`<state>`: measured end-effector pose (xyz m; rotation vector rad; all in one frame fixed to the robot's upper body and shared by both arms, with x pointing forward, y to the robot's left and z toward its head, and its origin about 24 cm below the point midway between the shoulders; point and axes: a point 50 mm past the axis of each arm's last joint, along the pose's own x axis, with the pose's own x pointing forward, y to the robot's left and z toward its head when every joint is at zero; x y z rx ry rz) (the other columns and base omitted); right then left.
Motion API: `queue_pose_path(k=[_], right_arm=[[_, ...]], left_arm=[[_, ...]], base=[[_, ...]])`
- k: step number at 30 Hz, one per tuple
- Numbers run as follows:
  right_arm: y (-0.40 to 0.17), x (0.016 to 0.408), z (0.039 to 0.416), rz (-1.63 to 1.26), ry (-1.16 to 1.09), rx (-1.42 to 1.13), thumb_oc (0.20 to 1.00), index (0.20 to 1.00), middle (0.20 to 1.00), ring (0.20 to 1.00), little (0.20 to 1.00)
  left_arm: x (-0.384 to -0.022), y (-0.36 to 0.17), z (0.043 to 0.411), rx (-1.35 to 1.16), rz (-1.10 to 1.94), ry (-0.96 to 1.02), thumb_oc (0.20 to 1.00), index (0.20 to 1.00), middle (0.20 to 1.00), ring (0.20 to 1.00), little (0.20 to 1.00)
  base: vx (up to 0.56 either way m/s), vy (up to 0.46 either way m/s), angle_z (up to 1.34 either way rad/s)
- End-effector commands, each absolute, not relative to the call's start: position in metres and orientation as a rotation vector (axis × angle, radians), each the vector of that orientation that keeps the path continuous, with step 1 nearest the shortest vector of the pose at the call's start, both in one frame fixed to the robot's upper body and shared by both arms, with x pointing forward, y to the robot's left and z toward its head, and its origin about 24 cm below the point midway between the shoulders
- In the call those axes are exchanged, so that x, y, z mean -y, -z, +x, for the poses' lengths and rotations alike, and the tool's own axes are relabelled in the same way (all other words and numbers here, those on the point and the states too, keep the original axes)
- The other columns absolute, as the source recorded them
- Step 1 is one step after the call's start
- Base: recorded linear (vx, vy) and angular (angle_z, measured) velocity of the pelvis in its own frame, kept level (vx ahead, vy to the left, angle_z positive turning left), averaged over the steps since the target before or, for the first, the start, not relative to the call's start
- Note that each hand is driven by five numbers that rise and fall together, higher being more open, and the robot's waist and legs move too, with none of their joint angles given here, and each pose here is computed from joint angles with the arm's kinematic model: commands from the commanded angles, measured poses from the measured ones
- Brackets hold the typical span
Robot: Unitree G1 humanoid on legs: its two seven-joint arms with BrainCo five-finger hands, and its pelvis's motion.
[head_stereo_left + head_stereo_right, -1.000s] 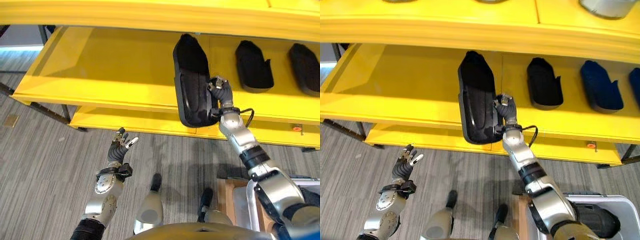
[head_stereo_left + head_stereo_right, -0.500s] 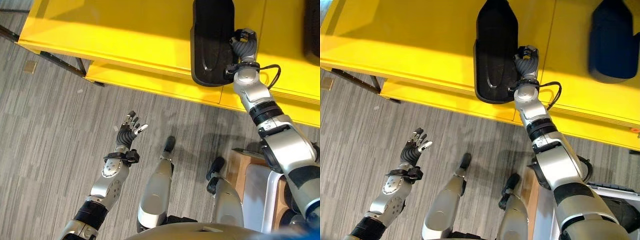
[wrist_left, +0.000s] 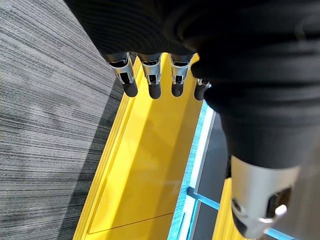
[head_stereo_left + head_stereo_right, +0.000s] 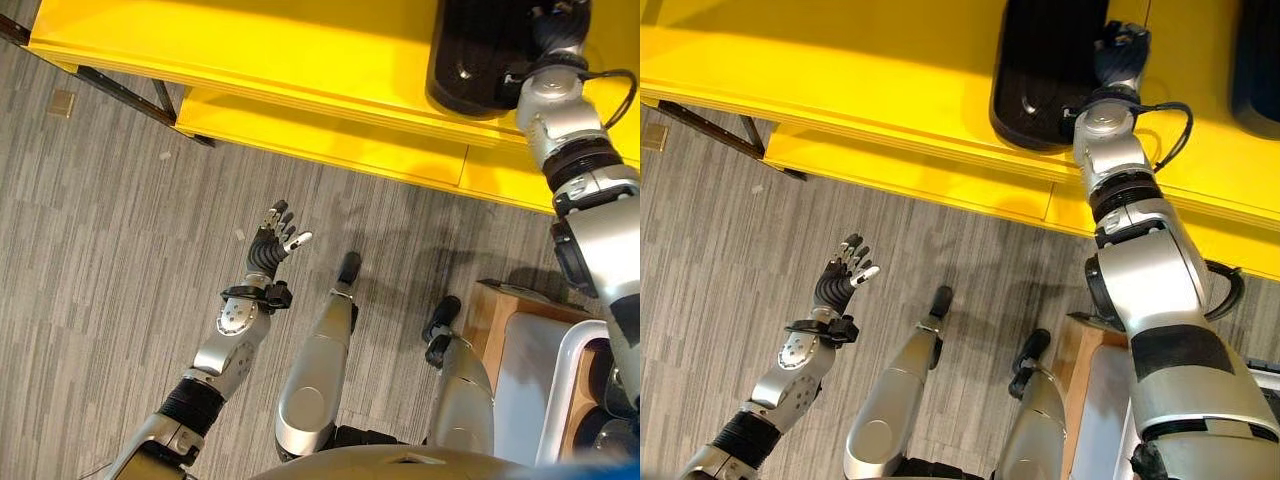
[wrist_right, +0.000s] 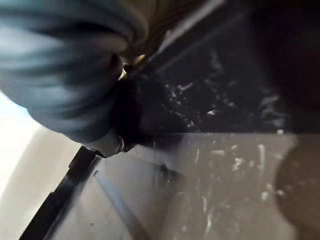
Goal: Move parts from the plastic box to the shelf.
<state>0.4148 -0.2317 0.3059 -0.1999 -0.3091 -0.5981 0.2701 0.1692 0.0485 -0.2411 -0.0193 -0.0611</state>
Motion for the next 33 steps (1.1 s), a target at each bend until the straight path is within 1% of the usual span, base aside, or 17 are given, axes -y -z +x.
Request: queue_pose_path(k=[1,6,11,18,25,26,27,28,29,30,33], right_arm=[[-0.368,0.239,0.397,-0.188,0.615,0.516,0.200,0.200,0.200,0.200,0.200],[-0.377,0.259,0.390,-0.233,0.684,0.494,0.200,0.200,0.200,0.200,0.200],[-0.384,0.267,0.386,-0.266,0.716,0.493,0.200,0.200,0.200,0.200,0.200],[-0.397,0.269,0.380,-0.321,0.731,0.520,0.200,0.200,0.200,0.200,0.200],[-0.403,0.266,0.379,-0.314,0.731,0.536,0.200,0.200,0.200,0.200,0.200],[-0.403,0.266,0.379,-0.306,0.733,0.533,0.247,0.247,0.247,0.247,0.247],[-0.403,0.266,0.379,-0.297,0.736,0.534,0.395,0.395,0.395,0.395,0.395],[-0.404,0.265,0.379,-0.297,0.733,0.536,0.573,0.573,0.573,0.573,0.573],[-0.404,0.264,0.379,-0.295,0.730,0.536,0.715,0.715,0.715,0.715,0.715],[-0.403,0.263,0.380,-0.280,0.729,0.536,1.000,1.000,1.000,1.000,1.000],[-0.402,0.263,0.380,-0.263,0.733,0.531,1.000,1.000,1.000,1.000,1.000]], left_arm=[[-0.168,-0.070,0.268,0.125,-0.272,0.100,1.000,1.000,1.000,1.000,1.000],[-0.167,-0.071,0.267,0.129,-0.268,0.115,1.000,1.000,1.000,1.000,1.000],[-0.167,-0.074,0.267,0.138,-0.269,0.117,1.000,1.000,1.000,1.000,1.000],[-0.167,-0.076,0.267,0.148,-0.275,0.124,1.000,1.000,1.000,1.000,1.000],[-0.167,-0.077,0.268,0.151,-0.282,0.126,1.000,1.000,1.000,1.000,1.000],[-0.167,-0.078,0.268,0.152,-0.282,0.126,1.000,1.000,1.000,1.000,1.000],[-0.167,-0.078,0.268,0.153,-0.283,0.125,1.000,1.000,1.000,1.000,1.000],[-0.168,-0.078,0.268,0.154,-0.280,0.123,1.000,1.000,1.000,1.000,1.000],[-0.168,-0.078,0.268,0.153,-0.282,0.124,1.000,1.000,1.000,1.000,1.000],[-0.168,-0.078,0.268,0.154,-0.281,0.124,1.000,1.000,1.000,1.000,1.000],[-0.168,-0.079,0.269,0.156,-0.278,0.126,1.000,1.000,1.000,1.000,1.000]], base=[[0.00,0.002,0.05],[0.00,-0.002,0.02],[0.01,-0.001,0.06],[0.00,0.000,0.00],[0.00,0.001,0.02],[0.00,0.000,0.00],[0.00,0.000,0.00],[0.00,0.000,0.00],[0.00,0.000,0.00],[0.00,0.000,0.00],[0.00,0.000,0.00]])
